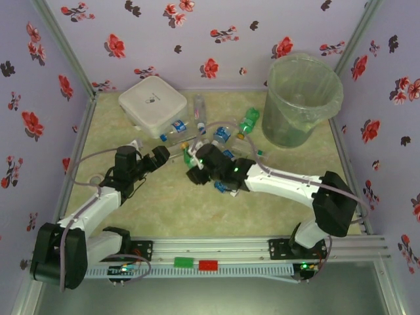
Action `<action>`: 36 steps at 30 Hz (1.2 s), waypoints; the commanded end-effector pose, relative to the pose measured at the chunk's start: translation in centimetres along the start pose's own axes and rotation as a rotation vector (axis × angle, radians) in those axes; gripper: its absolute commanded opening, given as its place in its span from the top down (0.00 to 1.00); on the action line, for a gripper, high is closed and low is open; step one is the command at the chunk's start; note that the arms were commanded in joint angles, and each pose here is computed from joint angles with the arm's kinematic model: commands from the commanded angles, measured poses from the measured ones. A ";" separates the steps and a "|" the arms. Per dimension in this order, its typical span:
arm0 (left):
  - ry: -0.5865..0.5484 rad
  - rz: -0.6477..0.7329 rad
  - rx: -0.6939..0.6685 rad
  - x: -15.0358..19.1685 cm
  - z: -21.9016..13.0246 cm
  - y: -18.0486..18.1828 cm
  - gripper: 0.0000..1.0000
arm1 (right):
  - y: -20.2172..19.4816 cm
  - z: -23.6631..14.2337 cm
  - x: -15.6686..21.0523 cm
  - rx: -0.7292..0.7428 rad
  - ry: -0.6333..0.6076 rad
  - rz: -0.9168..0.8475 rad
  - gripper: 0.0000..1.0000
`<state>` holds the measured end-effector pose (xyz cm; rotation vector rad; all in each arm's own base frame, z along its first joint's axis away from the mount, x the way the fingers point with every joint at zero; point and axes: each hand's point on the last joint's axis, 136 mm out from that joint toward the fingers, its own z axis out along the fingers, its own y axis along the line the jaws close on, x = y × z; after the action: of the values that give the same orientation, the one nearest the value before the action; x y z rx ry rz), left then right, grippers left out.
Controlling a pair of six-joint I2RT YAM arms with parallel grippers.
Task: Put the plastic bottles in the bin
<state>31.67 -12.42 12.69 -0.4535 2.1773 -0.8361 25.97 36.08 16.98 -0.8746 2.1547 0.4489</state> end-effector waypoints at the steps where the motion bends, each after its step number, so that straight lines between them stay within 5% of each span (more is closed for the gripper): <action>1: -0.032 0.019 0.041 -1.3 0.3 -1.1 0.00 | -4.0 -3.2 -7.7 0.066 -0.202 0.037 0.75; 10: 0.020 0.057 0.094 -1.3 0.9 -2.8 0.00 | -22.0 -14.3 -17.2 0.503 -0.428 0.192 0.74; 19: 0.078 0.094 0.085 -0.4 1.3 -2.5 0.00 | -36.3 -20.2 -16.2 0.766 -0.408 0.393 0.72; 26: 0.101 0.125 0.073 -0.3 1.4 -2.6 0.00 | -41.3 -18.7 -11.4 0.893 -0.236 0.484 0.70; 33: 0.109 0.130 0.075 -0.5 1.7 -2.9 0.00 | -42.0 -14.3 -6.8 0.841 -0.136 0.579 0.65; 36: 0.112 0.128 0.077 -0.5 1.8 -2.9 0.00 | -42.3 -14.1 -6.4 0.844 -0.145 0.596 0.51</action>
<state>33.10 -14.80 13.36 -0.2657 2.2442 -0.8820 51.55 1.49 29.49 0.2136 2.1499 -0.1675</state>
